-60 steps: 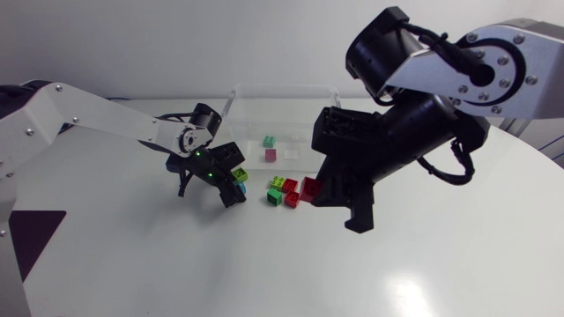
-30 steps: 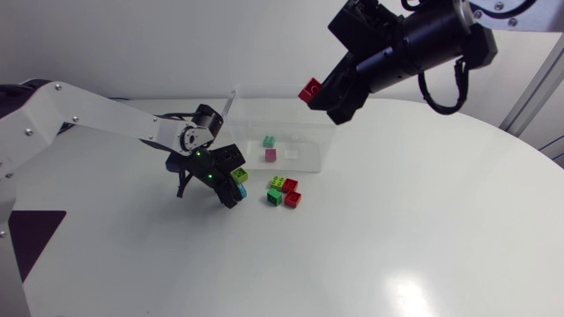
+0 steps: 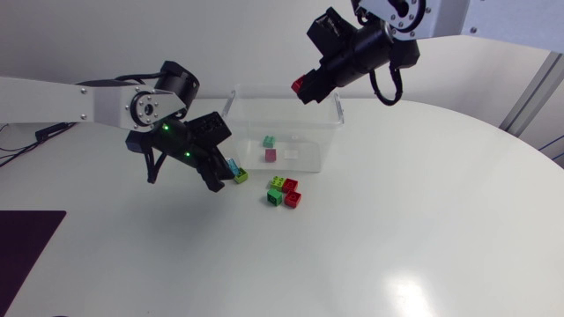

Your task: Place the duplo bricks in the container

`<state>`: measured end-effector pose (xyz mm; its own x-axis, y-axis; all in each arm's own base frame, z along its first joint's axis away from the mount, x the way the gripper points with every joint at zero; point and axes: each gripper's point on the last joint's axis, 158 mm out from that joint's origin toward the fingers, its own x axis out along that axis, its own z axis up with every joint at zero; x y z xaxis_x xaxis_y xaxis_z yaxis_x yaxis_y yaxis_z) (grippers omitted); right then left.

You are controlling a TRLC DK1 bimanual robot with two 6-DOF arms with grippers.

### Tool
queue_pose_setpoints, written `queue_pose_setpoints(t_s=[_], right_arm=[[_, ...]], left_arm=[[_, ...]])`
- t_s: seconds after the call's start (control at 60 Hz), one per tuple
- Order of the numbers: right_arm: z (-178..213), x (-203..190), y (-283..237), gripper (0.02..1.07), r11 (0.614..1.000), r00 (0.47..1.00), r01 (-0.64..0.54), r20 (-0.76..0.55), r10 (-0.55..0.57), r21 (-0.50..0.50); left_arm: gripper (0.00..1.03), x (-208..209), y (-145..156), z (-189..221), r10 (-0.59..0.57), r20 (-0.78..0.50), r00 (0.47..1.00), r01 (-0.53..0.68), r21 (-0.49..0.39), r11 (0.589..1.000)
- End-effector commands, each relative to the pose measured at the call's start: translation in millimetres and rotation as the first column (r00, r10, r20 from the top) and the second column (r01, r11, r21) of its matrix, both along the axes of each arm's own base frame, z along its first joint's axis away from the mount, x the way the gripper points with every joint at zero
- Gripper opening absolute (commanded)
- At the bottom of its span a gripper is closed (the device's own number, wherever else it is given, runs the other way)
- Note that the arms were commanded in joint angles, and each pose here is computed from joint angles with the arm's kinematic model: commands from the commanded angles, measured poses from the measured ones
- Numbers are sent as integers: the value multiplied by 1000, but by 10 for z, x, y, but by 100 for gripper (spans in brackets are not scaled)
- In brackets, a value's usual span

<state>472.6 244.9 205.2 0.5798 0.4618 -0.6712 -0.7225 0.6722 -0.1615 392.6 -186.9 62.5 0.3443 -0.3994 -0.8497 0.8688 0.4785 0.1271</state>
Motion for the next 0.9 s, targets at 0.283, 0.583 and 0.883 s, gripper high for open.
queue_pose_setpoints(t_s=[0.283,0.583,0.883], right_arm=[[-496,424,-251,27,991,989,135,-58,-135,-15],[-478,545,-434,93,979,978,201,-46,-202,-25],[-93,218,-546,97,980,980,200,-1,-200,0]], left_arm=[[32,201,-131,776,49,108,993,-38,-100,994],[35,585,-218,1461,138,219,966,-88,-224,971],[36,1162,-351,1399,206,225,952,-138,-283,949]])
